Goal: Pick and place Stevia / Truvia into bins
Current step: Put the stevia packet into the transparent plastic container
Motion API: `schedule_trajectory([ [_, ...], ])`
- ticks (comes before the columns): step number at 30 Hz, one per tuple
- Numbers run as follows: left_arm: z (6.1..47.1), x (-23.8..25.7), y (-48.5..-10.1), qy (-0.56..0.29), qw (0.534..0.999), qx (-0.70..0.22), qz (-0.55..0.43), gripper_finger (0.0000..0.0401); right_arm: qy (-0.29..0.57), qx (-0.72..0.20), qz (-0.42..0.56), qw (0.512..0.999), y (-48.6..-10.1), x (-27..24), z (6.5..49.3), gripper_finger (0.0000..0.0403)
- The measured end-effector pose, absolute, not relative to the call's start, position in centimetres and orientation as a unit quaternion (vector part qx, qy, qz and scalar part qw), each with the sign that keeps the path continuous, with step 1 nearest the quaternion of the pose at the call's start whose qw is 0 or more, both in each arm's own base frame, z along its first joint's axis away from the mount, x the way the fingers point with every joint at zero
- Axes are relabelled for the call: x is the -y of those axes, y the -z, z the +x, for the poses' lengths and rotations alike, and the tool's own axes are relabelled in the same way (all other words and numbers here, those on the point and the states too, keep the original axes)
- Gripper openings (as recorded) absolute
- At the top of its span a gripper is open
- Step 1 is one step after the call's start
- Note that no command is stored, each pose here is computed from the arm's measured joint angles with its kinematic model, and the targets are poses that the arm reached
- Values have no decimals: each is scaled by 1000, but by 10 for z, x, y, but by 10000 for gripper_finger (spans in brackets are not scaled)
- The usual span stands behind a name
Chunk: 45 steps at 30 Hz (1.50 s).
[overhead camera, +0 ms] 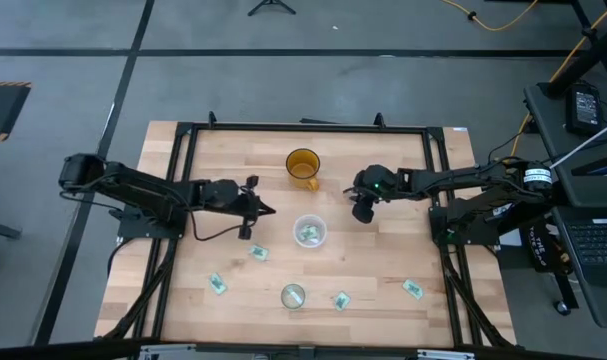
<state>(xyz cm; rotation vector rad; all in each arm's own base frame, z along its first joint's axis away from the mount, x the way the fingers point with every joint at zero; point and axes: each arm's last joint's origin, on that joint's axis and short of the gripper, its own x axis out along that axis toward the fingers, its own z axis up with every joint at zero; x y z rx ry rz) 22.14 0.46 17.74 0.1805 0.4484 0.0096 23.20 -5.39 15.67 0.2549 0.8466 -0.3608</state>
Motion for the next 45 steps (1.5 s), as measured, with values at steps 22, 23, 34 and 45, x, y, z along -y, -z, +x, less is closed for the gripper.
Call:
schedule_trajectory([
  [22,218,-15,-176,-23,979,-199,49,3,193,-435,111,873,-142,52,220,178],
  [23,218,-15,-176,-23,979,-199,49,4,193,-439,111,871,-139,52,218,178],
  [34,218,-15,-176,-26,979,-199,42,4,183,-408,90,890,-132,51,215,178],
  [45,218,-15,-177,-26,979,-196,41,5,205,-419,79,881,-127,53,215,178],
])
